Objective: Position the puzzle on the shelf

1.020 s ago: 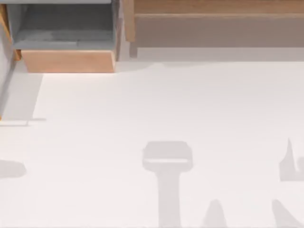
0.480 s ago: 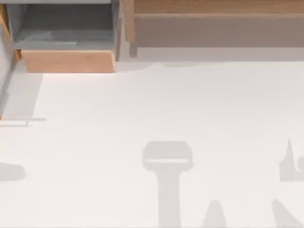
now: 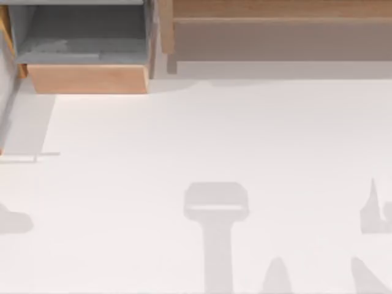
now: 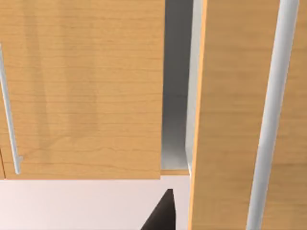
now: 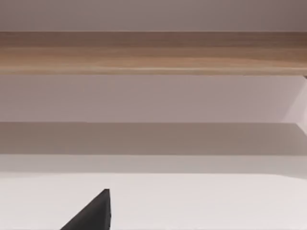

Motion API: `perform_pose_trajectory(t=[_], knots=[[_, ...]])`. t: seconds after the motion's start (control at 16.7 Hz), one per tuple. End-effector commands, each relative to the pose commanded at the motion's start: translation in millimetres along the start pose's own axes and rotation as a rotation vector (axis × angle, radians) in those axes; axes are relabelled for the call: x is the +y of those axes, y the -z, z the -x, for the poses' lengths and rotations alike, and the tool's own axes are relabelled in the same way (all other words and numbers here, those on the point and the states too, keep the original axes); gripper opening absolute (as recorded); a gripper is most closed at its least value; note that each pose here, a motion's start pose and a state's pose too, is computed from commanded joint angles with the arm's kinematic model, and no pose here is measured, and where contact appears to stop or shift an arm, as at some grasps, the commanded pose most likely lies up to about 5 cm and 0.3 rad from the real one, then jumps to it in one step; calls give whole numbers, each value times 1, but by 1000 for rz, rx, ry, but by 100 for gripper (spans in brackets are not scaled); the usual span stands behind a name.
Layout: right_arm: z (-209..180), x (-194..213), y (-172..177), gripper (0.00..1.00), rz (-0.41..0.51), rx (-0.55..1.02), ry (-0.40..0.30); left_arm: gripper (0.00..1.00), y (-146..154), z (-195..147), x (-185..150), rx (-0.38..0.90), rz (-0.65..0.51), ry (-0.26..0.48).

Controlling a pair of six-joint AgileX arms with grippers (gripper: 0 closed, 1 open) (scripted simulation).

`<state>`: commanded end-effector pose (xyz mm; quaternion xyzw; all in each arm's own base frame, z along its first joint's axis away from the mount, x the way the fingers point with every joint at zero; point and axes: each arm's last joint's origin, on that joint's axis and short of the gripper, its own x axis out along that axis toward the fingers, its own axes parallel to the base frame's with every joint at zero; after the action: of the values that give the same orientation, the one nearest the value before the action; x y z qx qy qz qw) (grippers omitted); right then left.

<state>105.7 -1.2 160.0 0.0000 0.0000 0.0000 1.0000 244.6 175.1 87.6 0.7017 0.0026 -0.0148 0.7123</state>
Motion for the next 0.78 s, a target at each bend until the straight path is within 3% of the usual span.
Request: perform_pose_trajectory(t=[0.12, 0.78], knots=[[0, 0, 0, 100, 0, 0, 0, 100, 0, 0, 0, 0, 0, 0], [0, 0, 0, 100, 0, 0, 0, 100, 0, 9, 0, 0, -3, -2]])
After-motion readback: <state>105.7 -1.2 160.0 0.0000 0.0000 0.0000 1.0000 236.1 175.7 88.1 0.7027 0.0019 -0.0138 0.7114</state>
